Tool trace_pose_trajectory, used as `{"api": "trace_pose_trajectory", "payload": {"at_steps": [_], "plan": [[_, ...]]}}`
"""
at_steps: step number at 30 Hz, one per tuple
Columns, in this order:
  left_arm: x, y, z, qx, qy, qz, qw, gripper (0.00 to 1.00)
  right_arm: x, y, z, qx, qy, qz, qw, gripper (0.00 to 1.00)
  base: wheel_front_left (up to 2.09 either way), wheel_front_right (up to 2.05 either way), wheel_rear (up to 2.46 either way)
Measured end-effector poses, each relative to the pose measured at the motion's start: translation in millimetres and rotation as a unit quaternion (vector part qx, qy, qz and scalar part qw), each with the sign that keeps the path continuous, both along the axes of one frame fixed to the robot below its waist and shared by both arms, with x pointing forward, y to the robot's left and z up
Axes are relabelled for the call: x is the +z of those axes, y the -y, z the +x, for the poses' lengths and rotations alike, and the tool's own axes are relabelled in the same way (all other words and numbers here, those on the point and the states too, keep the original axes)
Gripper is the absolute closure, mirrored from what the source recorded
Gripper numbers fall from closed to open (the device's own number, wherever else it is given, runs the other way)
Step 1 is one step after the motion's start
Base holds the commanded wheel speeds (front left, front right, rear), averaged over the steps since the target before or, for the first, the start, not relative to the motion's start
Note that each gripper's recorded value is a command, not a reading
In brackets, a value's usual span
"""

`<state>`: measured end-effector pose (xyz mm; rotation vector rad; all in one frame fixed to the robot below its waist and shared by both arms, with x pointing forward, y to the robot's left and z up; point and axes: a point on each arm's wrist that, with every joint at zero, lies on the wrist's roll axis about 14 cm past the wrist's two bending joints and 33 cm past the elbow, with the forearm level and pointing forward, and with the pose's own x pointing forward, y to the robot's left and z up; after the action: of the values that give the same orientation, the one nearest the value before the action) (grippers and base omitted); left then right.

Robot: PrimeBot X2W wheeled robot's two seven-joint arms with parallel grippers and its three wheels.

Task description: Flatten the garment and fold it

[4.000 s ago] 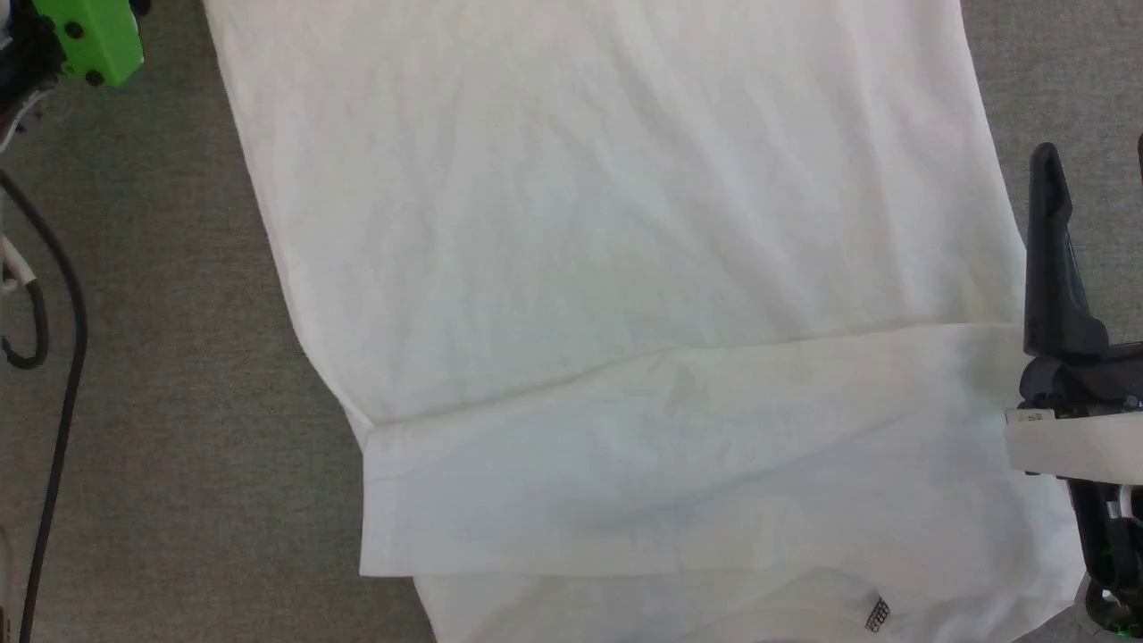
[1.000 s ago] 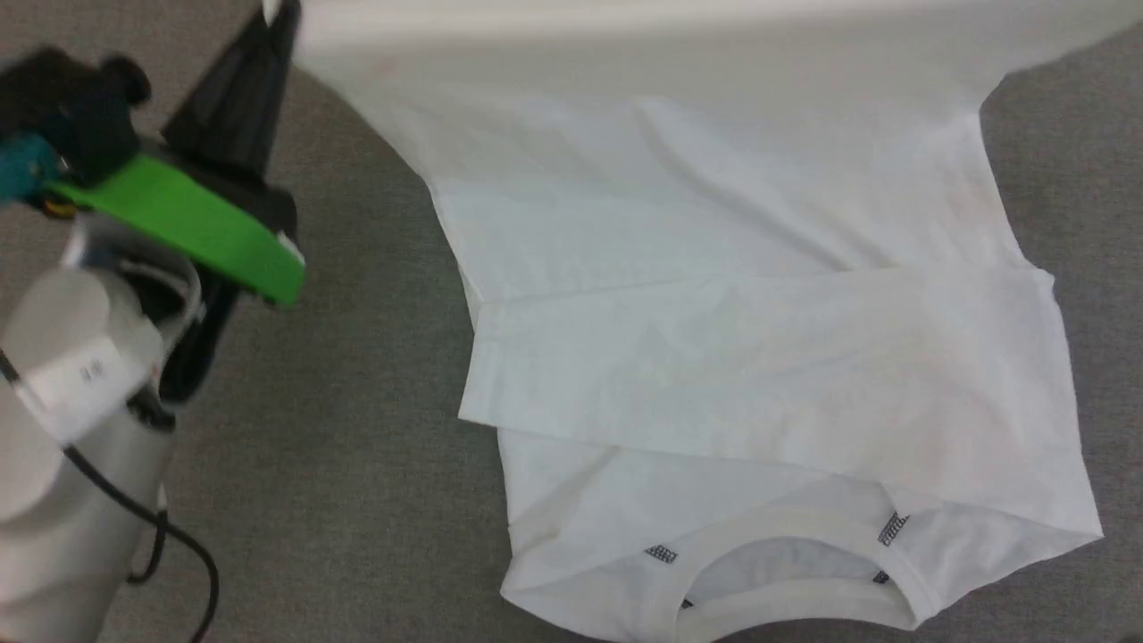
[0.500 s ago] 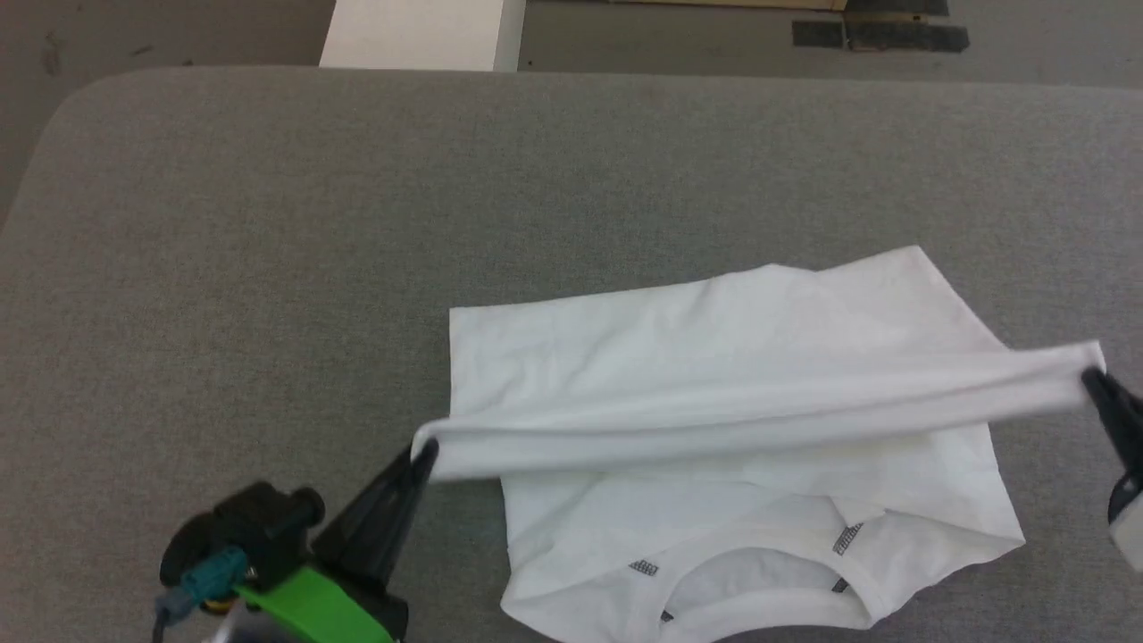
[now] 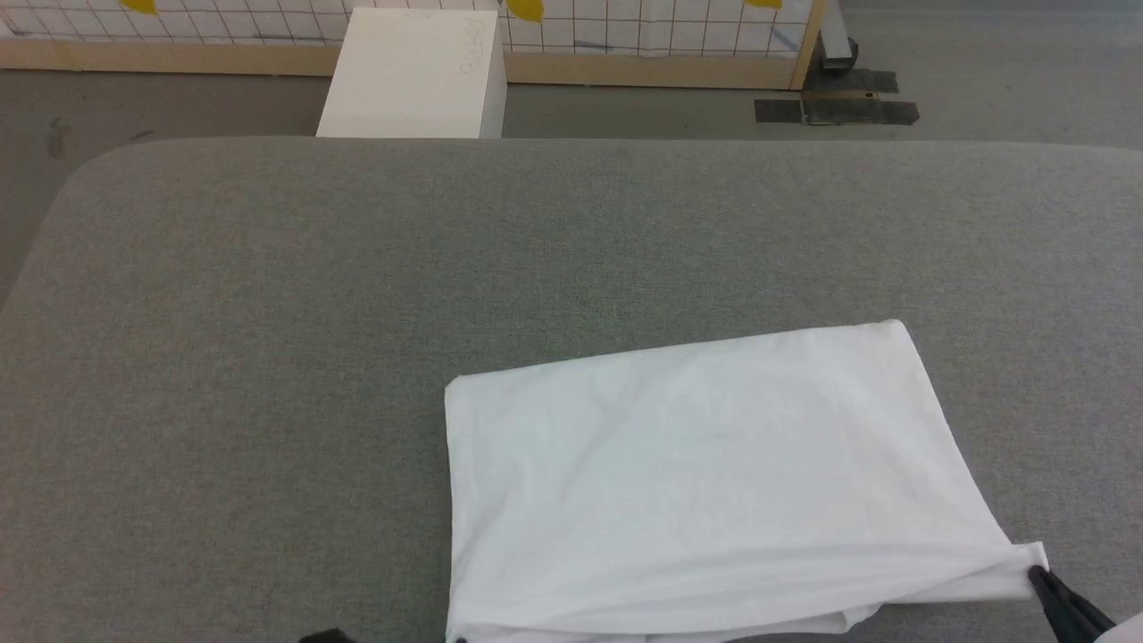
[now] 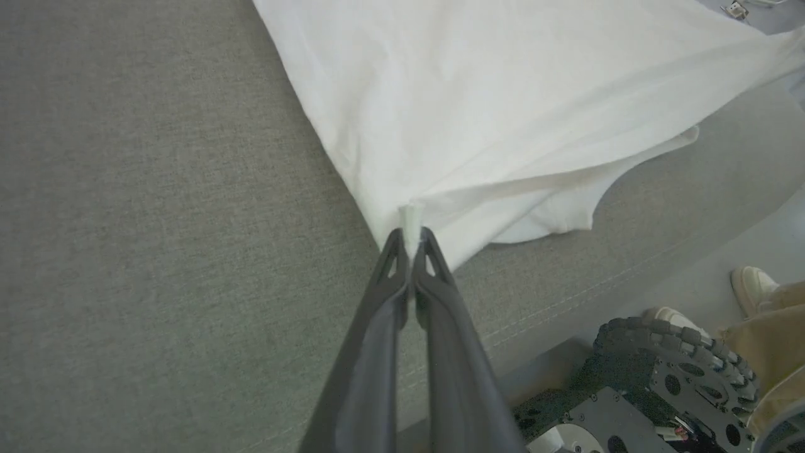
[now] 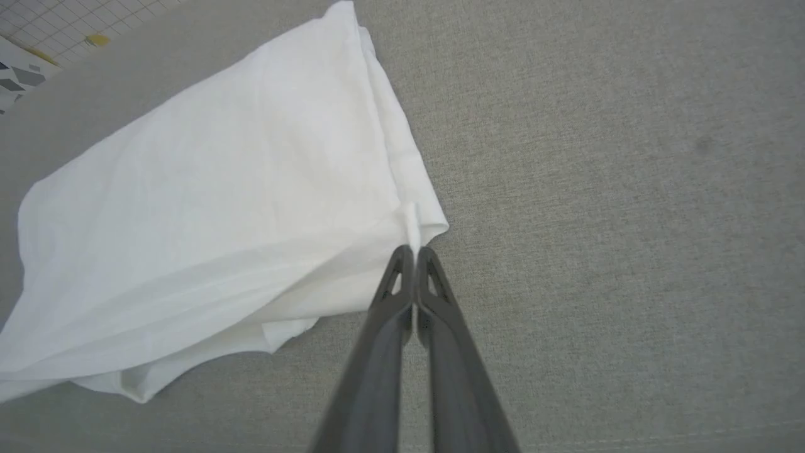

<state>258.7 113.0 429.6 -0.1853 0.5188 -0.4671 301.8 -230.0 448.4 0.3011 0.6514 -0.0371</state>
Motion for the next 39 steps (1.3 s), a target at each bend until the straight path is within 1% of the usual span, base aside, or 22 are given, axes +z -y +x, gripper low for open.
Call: {"api": "trace_pose_trajectory", "payload": {"at_steps": [2,3,4,5,6,11,14,16,18,20,22,24,27,28,30,35,39], "plan": [[-13.7,1.3,-7.3,-0.005,-0.015,0.010,1.000,1.00,-8.6,-2.6,-3.8,0.001,-0.004,-0.004,1.000,1.00,0.00,0.00,0.00],[-17.1,2.6,-8.9,-0.005,-0.019,0.010,1.000,0.81,-10.4,-3.3,-3.8,0.001,-0.002,-0.004,1.000,0.64,0.00,0.00,0.00],[-20.9,3.7,-10.4,-0.004,-0.022,0.009,1.000,0.46,-13.5,-5.0,-4.4,0.002,-0.002,-0.004,1.000,0.55,0.00,0.00,0.00],[-23.7,3.7,-10.2,0.001,-0.022,0.009,1.000,0.00,-17.7,-7.7,-5.3,0.004,-0.005,-0.002,1.000,0.17,0.00,0.00,0.00],[-25.6,4.0,-9.8,0.003,-0.021,0.008,1.000,0.00,-20.1,-9.4,-5.4,0.005,-0.006,0.000,1.000,0.00,0.00,0.00,0.00],[-24.9,-1.4,1.3,0.027,-0.003,0.005,1.000,0.00,-20.1,-17.1,2.6,0.012,0.009,0.006,1.000,0.00,0.00,0.00,0.00],[-5.9,-13.7,21.4,0.088,0.027,-0.036,0.995,0.00,-6.2,-14.5,13.3,0.009,0.035,0.009,0.999,0.00,0.00,0.00,0.00],[16.4,-31.1,41.0,0.140,0.064,-0.071,0.985,0.00,11.8,-8.5,26.4,0.002,0.067,0.009,0.998,0.00,0.00,0.00,0.00],[39.2,-49.1,57.1,0.179,0.108,-0.083,0.974,0.00,27.9,-1.1,39.7,-0.001,0.092,-0.002,0.996,0.00,0.00,0.00,0.00],[60.5,-71.7,71.1,0.218,0.155,-0.070,0.961,0.00,39.2,5.9,52.5,-0.001,0.107,-0.015,0.994,0.00,0.00,0.00,0.00],[79.5,-88.2,81.2,0.240,0.199,-0.042,0.949,0.00,44.5,9.7,65.7,0.010,0.109,-0.038,0.993,0.00,0.00,0.00,0.00],[92.2,-93.5,87.4,0.250,0.229,-0.022,0.941,0.00,42.2,9.0,76.8,0.019,0.099,-0.046,0.994,0.00,0.00,0.00,0.00],[105.2,-93.1,96.0,0.255,0.263,-0.005,0.931,0.00,25.4,2.3,89.6,0.043,0.060,-0.054,0.996,0.00,0.00,0.00,0.00],[101.6,-85.4,101.7,0.252,0.264,-0.006,0.931,0.00,-0.3,-0.8,95.7,0.062,0.007,-0.060,0.996,0.00,0.00,0.00,0.00],[93.3,-82.7,104.0,0.251,0.255,-0.004,0.934,0.00,-18.0,-2.0,98.3,0.070,-0.026,-0.060,0.995,0.00,0.00,0.00,0.00],[80.4,-88.0,107.0,0.262,0.239,-0.002,0.935,0.00,-49.7,-10.8,103.4,0.086,-0.074,-0.050,0.992,0.00,0.00,0.00,0.00],[71.9,-97.2,103.3,0.275,0.227,0.005,0.934,0.00,-70.2,-24.1,103.2,0.111,-0.110,-0.040,0.987,0.00,0.00,0.00,0.00]]}}
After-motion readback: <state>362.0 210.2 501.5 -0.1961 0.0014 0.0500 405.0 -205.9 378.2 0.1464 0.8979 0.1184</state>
